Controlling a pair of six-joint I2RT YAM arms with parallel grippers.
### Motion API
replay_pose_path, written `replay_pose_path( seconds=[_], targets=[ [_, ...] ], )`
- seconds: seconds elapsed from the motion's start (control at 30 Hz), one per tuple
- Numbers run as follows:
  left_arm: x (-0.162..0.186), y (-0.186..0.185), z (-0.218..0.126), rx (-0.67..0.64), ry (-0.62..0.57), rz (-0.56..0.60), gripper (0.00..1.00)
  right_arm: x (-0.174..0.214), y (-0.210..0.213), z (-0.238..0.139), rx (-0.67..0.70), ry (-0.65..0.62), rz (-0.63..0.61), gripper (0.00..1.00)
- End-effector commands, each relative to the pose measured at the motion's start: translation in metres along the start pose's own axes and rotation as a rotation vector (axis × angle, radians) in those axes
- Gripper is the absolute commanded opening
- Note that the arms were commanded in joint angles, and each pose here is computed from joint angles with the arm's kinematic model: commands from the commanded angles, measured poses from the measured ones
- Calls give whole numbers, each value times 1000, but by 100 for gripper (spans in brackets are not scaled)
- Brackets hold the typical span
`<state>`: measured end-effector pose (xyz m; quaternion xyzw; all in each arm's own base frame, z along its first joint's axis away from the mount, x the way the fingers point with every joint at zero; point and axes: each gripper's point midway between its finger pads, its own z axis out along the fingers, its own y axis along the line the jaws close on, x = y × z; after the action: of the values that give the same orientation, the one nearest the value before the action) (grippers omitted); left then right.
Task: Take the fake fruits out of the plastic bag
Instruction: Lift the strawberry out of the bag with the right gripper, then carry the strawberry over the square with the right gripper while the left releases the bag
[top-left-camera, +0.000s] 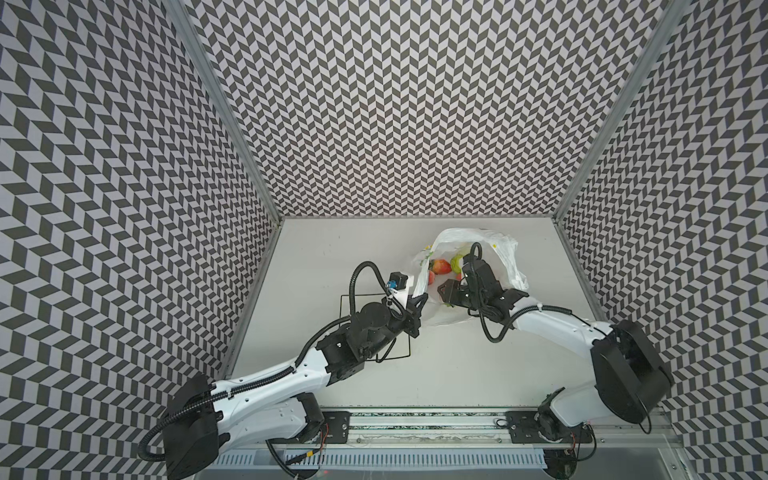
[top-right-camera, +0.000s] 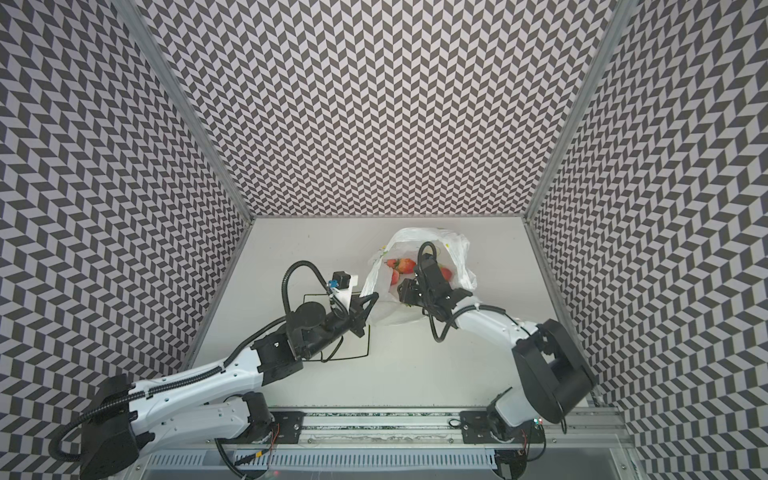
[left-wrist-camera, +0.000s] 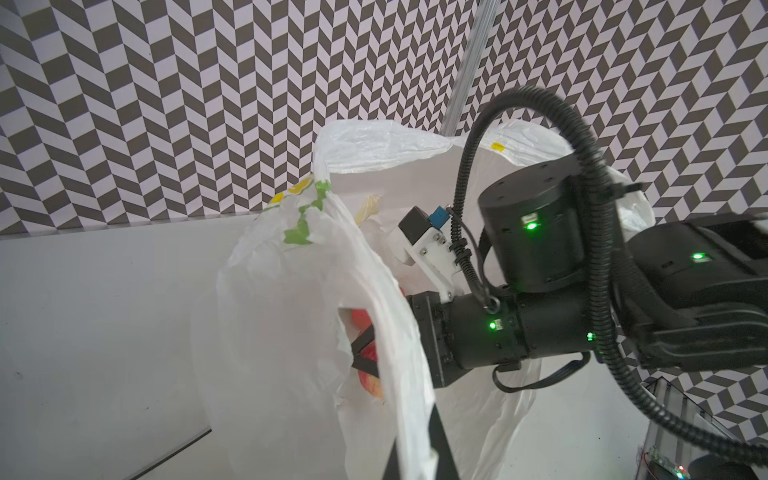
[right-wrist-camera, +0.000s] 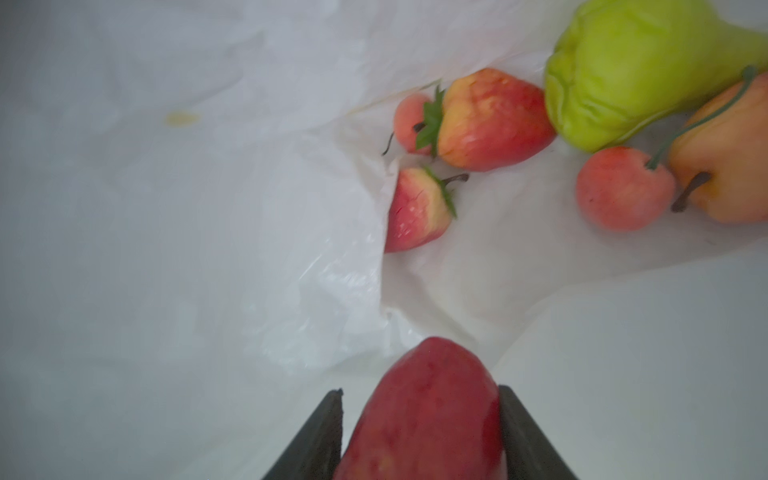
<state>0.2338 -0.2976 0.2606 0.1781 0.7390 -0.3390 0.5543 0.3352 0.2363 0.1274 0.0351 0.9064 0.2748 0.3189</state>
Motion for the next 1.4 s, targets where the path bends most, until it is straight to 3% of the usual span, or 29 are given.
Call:
replay_pose_path(
  seconds=[0.0, 0.27, 0.33, 0.5, 0.67, 0.87, 1.0, 1.17, 1.37],
  targets=[
    [-11, -2, 1, -2, -21, -27, 0, -13, 39, -28, -196, -73, -164, 51],
    [-5, -1, 3, -11, 14, -67, 0, -13, 59, -89, -313, -156, -305, 49],
    [-3, -1, 3, -10, 22, -72, 5, -13, 64, -104, -336, -176, -338, 48],
    [-2, -5, 2, 15, 37, -72, 26, -14, 67, -136, -343, -211, -403, 46],
    [-3, -6, -6, 19, 66, -51, 67, -27, 70, -169, -332, -319, -472, 46],
    [-24, -2, -39, -3, 54, -42, 99, -31, 93, -199, -414, -370, -598, 45],
    [-50, 16, -68, -104, 6, -73, 100, -24, 119, -214, -507, -384, -702, 43],
    [-93, 61, -102, -318, -103, -179, 100, 6, 163, -223, -633, -374, -863, 41],
    [-129, 128, -142, -595, -248, -339, 99, 101, 212, -194, -738, -241, -1117, 42]
  ],
)
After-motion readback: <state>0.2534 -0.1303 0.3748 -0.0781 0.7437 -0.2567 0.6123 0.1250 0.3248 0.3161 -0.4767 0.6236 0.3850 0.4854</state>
